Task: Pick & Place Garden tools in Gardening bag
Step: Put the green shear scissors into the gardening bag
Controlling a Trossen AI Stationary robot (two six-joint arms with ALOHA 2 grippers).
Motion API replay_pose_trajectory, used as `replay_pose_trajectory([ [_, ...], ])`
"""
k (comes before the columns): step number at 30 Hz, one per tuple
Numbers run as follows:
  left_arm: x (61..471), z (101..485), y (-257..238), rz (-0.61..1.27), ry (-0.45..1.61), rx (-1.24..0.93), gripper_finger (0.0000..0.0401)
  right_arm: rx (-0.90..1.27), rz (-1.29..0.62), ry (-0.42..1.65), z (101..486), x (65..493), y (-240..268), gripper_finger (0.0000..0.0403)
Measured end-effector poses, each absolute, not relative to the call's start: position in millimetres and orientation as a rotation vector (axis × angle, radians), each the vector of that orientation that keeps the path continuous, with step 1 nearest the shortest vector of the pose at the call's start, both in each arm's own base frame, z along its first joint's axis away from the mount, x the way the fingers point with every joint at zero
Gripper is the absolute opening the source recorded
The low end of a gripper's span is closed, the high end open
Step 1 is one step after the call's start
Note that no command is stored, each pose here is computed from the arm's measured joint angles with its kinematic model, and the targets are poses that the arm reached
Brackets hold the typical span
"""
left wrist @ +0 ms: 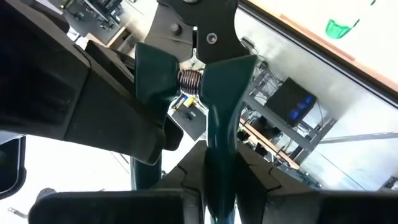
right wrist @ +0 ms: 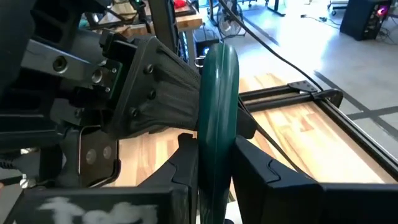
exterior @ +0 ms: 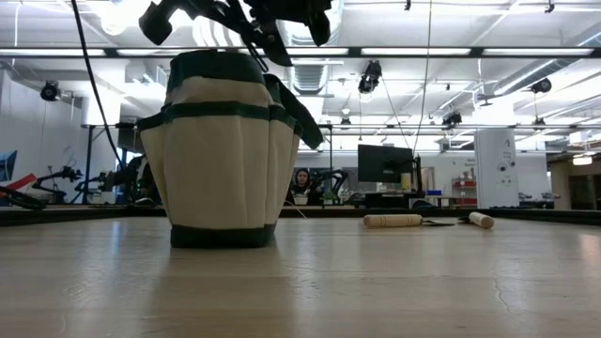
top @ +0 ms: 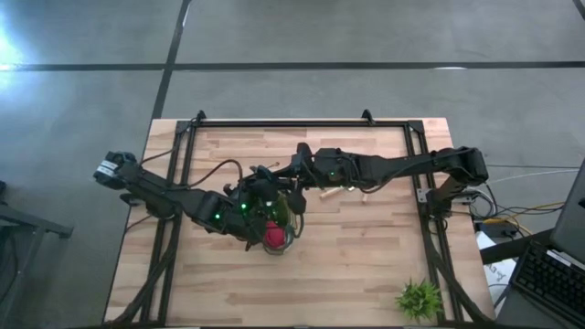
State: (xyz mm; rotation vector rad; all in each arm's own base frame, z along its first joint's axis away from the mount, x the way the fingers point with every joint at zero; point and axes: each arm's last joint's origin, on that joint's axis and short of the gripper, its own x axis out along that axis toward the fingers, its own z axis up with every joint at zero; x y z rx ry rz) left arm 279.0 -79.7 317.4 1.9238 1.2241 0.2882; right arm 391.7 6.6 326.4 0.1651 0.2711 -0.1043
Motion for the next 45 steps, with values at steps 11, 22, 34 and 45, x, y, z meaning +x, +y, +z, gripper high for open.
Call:
replay_pose_trajectory([
  [11, 278.6, 318.3, -79.5, 0.363, 1.172, 1.806, 0.0151, 0.138, -0.092, 0.267, 332.6, 386.7, 7.5, 0.0057],
  [22, 248.3, 349.7, -67.2, 0.675, 0.924, 1.337, 0.0207, 0.106, -0.094, 0.301, 355.3, 358.5, 10.1, 0.0057],
  [34, 186.0, 353.4, -44.5, 0.696, 0.646, 0.734, 0.0208, 0.063, 0.103, 0.19, 356.4, 341.8, 58.9, 0.0057],
  [45, 175.3, 302.5, -38.8, 0.862, 0.505, 0.572, 0.0206, 0.095, 0.3, -0.2, 300.1, 322.9, 120.4, 0.0057],
])
